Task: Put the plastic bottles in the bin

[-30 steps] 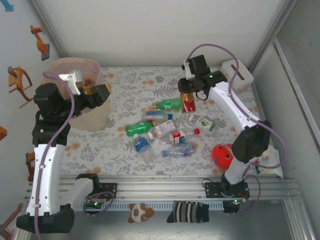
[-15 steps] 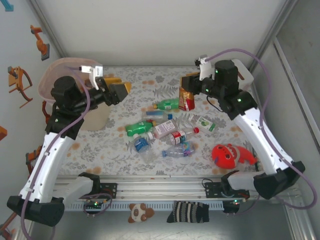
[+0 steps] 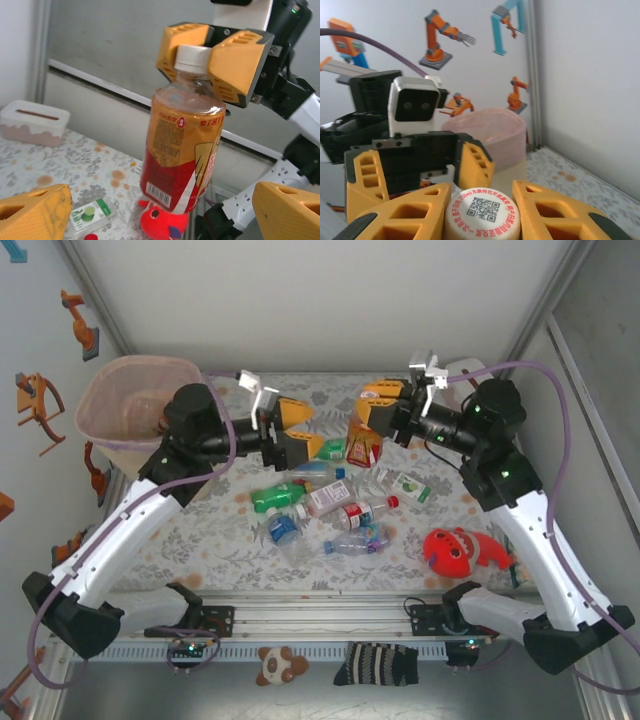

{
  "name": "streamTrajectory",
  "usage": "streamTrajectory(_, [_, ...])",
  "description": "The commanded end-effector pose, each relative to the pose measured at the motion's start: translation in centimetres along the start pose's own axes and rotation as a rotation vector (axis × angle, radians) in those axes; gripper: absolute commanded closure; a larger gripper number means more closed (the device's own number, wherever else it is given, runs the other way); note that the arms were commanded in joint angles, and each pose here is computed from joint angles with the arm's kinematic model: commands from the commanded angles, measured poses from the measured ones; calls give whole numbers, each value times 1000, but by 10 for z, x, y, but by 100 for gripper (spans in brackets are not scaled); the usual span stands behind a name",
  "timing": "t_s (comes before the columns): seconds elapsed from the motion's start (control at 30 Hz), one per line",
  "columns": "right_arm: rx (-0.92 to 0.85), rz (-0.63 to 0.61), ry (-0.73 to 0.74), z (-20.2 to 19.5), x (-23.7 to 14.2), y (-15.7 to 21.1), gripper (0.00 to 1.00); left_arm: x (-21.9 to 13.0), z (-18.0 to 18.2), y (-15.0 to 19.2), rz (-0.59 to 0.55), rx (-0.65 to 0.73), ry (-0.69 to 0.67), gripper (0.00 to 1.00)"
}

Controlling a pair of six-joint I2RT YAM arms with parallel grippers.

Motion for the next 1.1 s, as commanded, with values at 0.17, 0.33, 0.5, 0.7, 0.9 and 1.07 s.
streamTrajectory(0.17, [-65, -99, -180, 27, -7, -28, 100, 37, -26, -6, 77, 158, 149, 6])
streamTrajectory(0.33, [-74, -117, -199, 35, -9, -35, 100, 53, -29, -2, 110, 170, 218, 6])
streamTrajectory(0.5, [-84, -142, -194, 40, -14, -41, 100, 62, -31, 3, 122, 191, 255, 10])
streamTrajectory(0.7, [-86, -148, -193, 43, -18, -44, 99, 64, -35, 5, 122, 211, 284, 19])
streamTrajectory(0.9, [-86, -148, -195, 45, -19, -44, 98, 63, -40, 2, 115, 215, 325, 19])
streamTrajectory(1.07, [-84, -146, -194, 44, -19, -43, 98, 62, -43, -1, 100, 215, 344, 21])
Point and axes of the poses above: each hand's point on the last joint's axis, 136 mm out from that joint toward the fingers, its own x axis out along the fingers, its own z axis along the line the jaws close on, y = z × x, the point moved 10 cm from there along -x, back along the fingers, and after that the axes turned 7 degrees about -x, right-handed, at the moved point
